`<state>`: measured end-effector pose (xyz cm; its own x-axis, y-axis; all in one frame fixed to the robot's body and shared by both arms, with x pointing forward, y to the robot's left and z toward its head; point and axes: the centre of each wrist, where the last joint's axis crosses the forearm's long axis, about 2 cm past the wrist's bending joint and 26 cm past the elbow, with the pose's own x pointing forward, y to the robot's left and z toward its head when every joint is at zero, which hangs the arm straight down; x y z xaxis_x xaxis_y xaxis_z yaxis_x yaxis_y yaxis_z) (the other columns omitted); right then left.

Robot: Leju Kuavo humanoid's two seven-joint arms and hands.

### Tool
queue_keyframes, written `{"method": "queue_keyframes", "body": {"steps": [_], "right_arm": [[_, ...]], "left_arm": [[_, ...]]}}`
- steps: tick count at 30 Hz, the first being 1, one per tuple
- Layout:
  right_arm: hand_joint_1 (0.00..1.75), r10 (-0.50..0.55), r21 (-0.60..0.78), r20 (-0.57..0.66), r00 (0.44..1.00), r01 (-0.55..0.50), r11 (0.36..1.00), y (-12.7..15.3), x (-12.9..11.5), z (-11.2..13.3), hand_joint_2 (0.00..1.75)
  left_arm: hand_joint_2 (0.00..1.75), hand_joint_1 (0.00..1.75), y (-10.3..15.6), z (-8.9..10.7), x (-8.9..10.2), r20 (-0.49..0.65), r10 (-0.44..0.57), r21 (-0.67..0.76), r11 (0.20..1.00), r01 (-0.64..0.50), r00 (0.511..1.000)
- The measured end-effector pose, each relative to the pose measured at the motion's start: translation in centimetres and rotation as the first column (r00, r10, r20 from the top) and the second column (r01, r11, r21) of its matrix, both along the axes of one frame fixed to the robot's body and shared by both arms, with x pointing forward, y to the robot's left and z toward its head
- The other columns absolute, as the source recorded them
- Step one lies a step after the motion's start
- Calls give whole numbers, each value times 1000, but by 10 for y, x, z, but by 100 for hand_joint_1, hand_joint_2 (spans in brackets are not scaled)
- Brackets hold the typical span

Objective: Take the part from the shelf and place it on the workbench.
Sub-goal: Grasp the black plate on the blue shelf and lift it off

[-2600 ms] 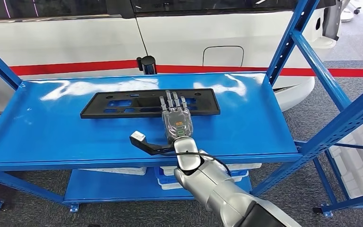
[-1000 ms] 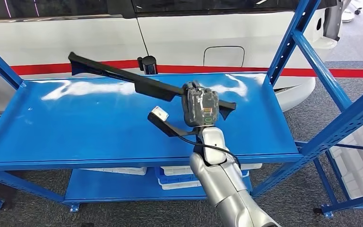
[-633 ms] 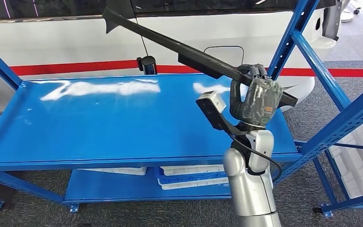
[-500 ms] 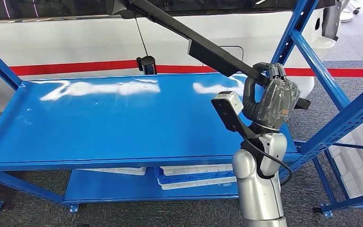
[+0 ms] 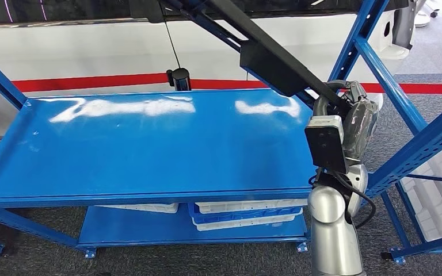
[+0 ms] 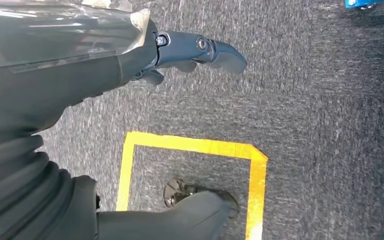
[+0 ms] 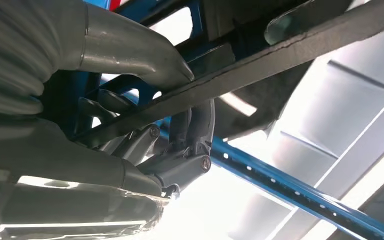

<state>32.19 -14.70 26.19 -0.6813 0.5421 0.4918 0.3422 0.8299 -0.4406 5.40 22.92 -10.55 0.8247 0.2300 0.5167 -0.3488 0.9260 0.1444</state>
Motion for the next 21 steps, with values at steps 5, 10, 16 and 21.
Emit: {"method": "queue_keyframes", "body": {"steps": [5,10,16,21], "right_arm": [[175,12,8,-4,1000,-12,1000,-1,0,0,175],[175,12,8,-4,1000,-12,1000,-1,0,0,175],[175,96,62,-28,995,-94,994,-7,2,0,175],[175,223,198,7,975,-220,955,-40,-3,-4,175]], "left_arm": [[175,0,0,0,0,0,5,-1,1000,-5,1000],[175,0,0,0,0,0,5,-1,1000,-5,1000],[175,0,1,0,0,-19,21,-2,1000,-21,1000],[175,0,0,0,2,-32,22,-3,1000,-22,999]]}}
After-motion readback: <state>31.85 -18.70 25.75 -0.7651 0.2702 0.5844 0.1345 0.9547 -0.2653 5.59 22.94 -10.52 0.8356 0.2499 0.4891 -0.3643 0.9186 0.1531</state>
